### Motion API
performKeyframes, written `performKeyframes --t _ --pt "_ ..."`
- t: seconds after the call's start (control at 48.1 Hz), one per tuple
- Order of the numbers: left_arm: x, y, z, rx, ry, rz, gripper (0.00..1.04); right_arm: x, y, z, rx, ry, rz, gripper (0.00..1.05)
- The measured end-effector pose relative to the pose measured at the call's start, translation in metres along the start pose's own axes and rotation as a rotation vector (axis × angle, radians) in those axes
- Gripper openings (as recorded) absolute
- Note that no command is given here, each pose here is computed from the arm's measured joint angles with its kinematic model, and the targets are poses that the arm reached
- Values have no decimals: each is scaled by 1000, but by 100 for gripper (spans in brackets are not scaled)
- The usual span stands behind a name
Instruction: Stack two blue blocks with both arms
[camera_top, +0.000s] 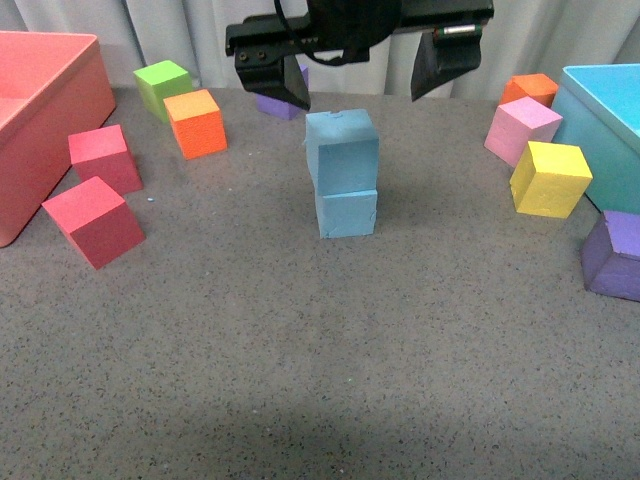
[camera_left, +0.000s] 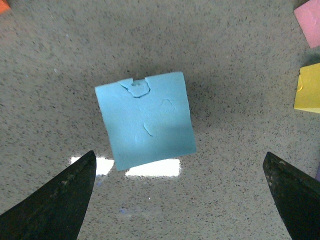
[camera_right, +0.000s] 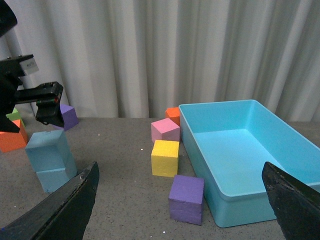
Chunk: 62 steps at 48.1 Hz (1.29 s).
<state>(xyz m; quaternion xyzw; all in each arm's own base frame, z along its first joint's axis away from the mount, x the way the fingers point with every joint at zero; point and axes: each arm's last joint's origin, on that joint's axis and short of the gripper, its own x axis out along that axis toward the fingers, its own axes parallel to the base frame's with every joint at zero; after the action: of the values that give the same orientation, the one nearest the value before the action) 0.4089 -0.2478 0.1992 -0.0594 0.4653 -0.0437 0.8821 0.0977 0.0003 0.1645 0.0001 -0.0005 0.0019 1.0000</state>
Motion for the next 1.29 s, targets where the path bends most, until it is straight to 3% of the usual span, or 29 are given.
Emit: performKeyframes --t 0.104,0.25,0.312,0.416,0.458,0.915,1.29 --pt "-6 27 -14 126 -455 130 77 0 0 0 0 0 0 95" --pt "-38 101 -56 100 -899 66 47 0 0 0 0 0 -2 95" --pt "-61 126 -68 86 -987 63 34 0 0 0 0 0 -2 95" --pt "-83 163 -103 97 -985 82 9 0 0 0 0 0 0 95" --pt "-85 172 -114 107 -965 82 4 0 0 0 0 0 0 95" --pt "-111 217 -174 116 -949 93 4 0 0 0 0 0 0 95" --pt "-136 233 -205 116 -953 89 4 0 0 0 0 0 0 95"
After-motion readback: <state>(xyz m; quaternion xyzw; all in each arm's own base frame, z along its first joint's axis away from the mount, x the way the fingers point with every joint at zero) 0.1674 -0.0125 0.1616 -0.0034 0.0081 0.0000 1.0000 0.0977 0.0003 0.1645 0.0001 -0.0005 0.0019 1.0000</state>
